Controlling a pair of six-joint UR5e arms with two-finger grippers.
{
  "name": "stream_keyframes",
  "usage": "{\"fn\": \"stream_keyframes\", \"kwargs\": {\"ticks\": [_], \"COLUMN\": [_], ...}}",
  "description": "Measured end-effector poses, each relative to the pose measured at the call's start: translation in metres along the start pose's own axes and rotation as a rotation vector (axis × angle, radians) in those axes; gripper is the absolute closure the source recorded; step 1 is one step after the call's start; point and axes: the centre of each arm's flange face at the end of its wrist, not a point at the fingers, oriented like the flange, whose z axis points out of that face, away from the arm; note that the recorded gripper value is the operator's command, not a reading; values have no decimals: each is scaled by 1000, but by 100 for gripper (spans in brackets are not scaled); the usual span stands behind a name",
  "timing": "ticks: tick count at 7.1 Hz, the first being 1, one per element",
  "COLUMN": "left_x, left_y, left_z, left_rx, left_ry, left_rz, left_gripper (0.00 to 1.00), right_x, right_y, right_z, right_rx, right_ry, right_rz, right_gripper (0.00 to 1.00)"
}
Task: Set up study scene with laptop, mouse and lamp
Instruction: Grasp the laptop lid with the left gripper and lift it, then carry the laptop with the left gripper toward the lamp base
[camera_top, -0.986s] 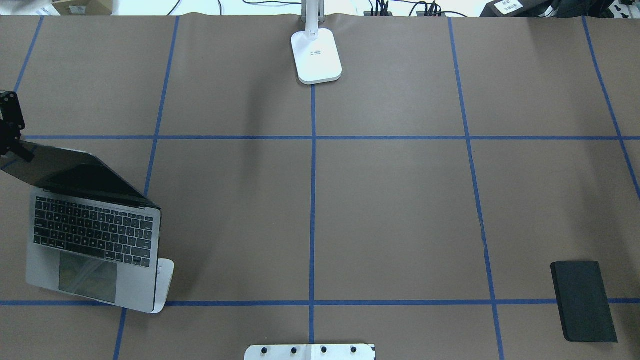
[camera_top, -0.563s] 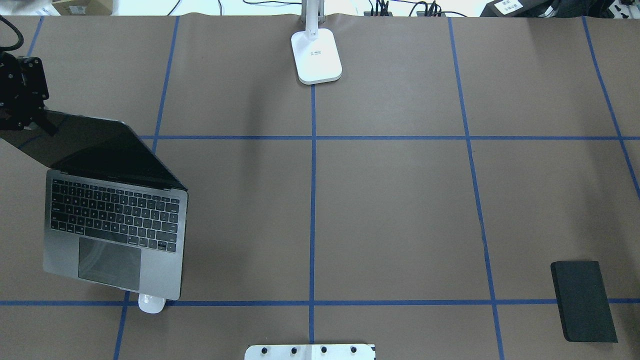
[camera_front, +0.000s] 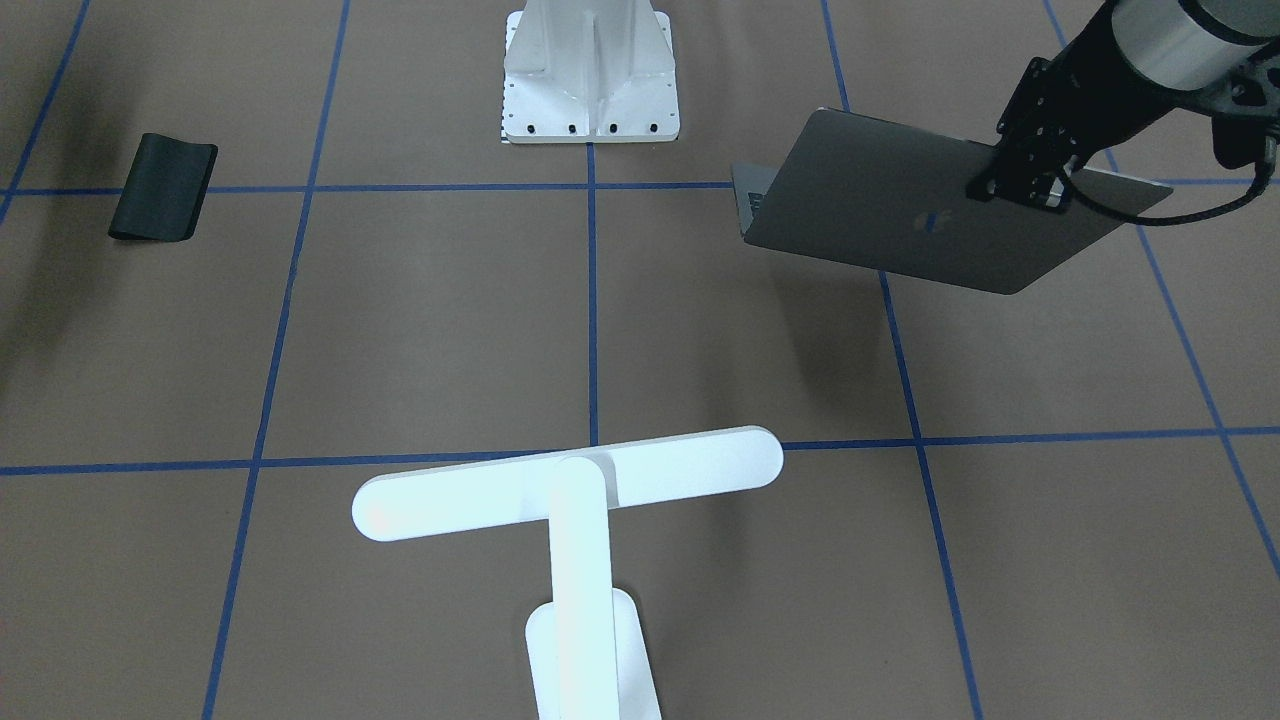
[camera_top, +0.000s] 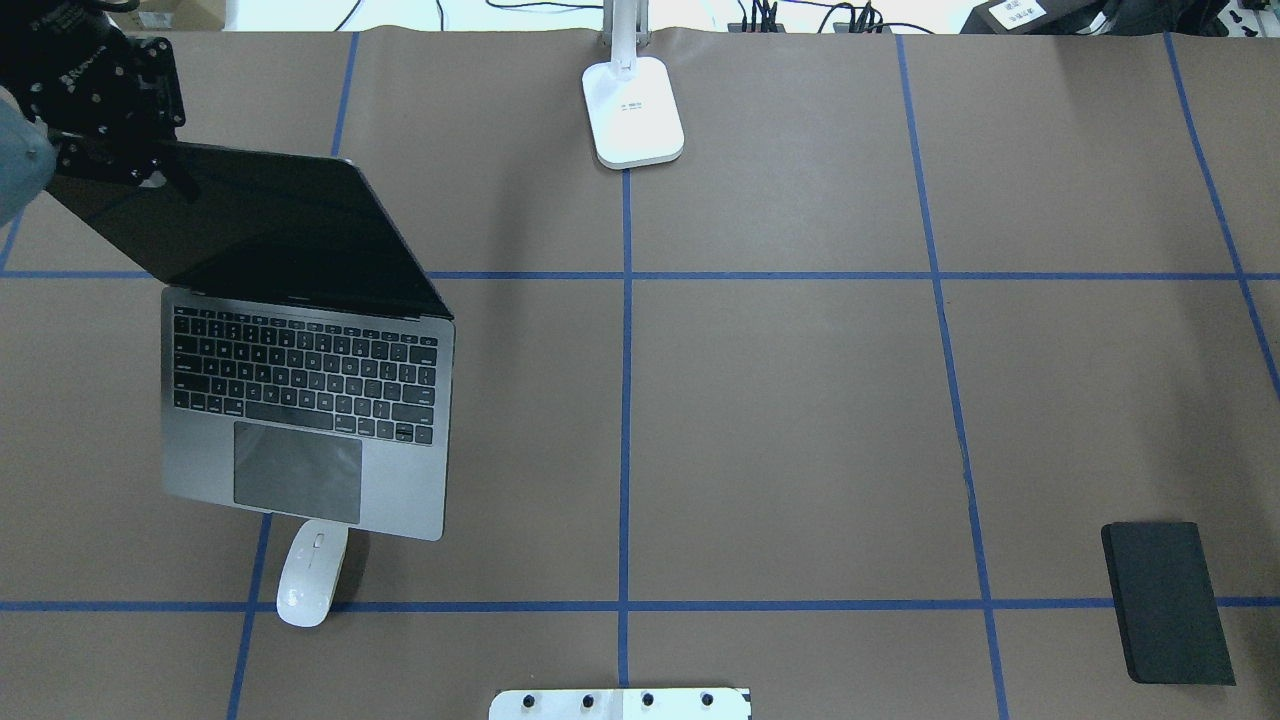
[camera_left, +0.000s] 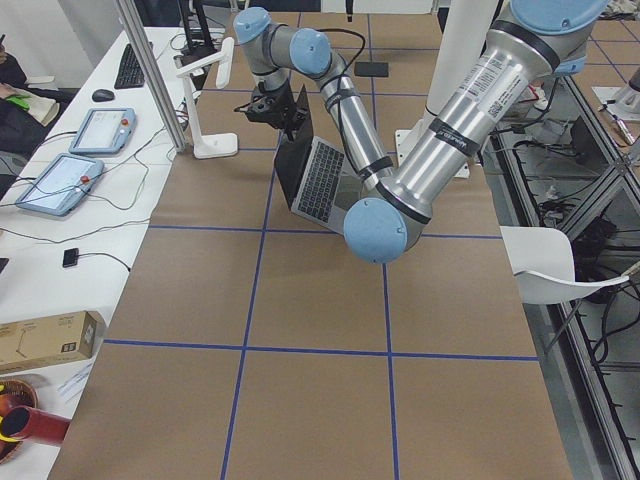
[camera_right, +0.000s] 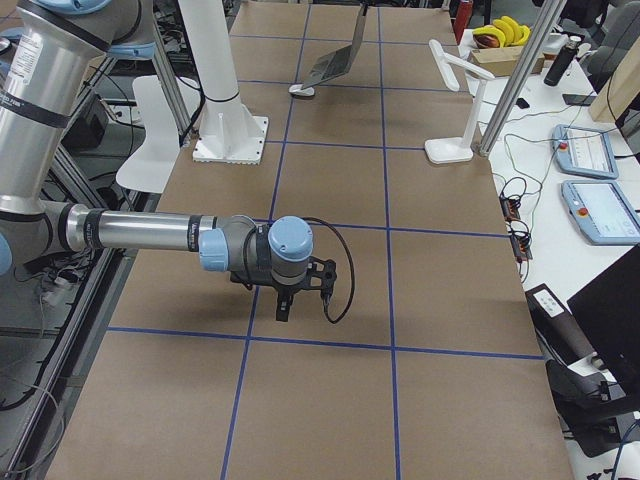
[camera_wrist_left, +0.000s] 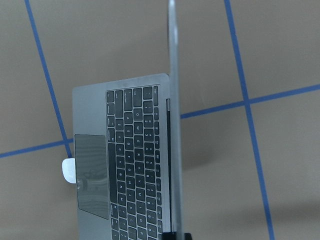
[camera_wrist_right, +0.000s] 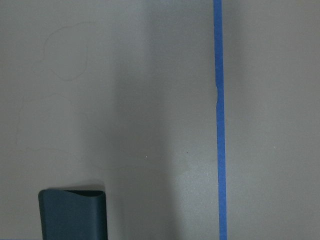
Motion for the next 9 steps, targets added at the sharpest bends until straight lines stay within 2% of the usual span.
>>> {"fn": "stream_keyframes", "kwargs": {"ticks": [3, 5, 9], "left_x": [38, 65, 122], "left_y": [49, 72, 119], "left_z": [22, 33, 38], "left_rx": [-14, -17, -18], "left_ry": [44, 97, 165], "left_rz": [-53, -84, -101], "left_gripper": [100, 100, 100], "right_x": [3, 5, 6], "right_y": [0, 0, 1], "right_z": [3, 4, 6], "right_rx": [-7, -10, -18], "right_ry": [0, 0, -10], "right_rz": [8, 11, 20], "right_gripper": [0, 0, 0]}}
